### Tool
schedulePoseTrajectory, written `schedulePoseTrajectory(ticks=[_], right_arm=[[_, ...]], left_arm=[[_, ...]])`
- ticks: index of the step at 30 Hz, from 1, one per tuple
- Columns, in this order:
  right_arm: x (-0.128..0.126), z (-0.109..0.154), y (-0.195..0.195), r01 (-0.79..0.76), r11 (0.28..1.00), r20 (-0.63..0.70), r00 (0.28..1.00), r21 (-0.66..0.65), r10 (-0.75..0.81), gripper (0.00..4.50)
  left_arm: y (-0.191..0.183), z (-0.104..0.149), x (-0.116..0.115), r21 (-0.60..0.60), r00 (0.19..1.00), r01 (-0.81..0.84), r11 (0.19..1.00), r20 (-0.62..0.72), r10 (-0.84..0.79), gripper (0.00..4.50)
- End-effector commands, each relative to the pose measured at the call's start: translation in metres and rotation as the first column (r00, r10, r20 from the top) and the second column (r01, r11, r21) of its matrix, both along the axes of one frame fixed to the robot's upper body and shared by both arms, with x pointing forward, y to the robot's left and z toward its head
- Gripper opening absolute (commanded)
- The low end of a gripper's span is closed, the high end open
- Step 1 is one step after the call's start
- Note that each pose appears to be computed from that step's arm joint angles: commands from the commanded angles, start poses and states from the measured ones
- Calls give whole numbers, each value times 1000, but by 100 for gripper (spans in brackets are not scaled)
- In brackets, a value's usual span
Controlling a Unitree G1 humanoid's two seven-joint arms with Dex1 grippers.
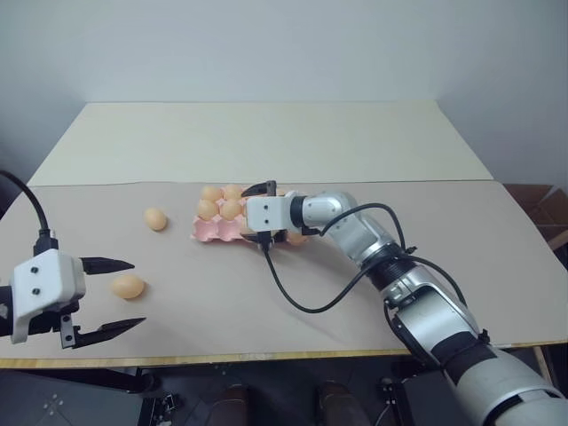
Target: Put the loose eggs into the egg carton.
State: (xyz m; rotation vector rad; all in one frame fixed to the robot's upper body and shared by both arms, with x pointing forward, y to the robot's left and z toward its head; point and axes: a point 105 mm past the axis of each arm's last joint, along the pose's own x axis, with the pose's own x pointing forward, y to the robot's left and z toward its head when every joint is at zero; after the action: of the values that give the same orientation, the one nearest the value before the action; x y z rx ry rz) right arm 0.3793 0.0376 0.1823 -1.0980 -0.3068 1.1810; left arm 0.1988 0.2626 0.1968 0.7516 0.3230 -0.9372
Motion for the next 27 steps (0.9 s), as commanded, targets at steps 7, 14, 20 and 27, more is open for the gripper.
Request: schedulePoseTrajectory(ticks=[7,14,20,27], right_arm=[[-25,47,-20,-59,991,20,998,123,57,445],[-68,51,-79,-93,989,-210,971,112,115,445],[-104,36,-126,-143,990,-385,914,-3,131,445],[-115,29,-137,-142,989,-448,887,-36,111,445]], left_arm=[[0,7,1,18,1000,0,1000,29,0,450],[6,5,-3,27,999,-32,999,29,31,450],[12,3,-7,41,998,-62,997,30,61,450],[13,2,-10,42,997,-73,996,32,72,450]])
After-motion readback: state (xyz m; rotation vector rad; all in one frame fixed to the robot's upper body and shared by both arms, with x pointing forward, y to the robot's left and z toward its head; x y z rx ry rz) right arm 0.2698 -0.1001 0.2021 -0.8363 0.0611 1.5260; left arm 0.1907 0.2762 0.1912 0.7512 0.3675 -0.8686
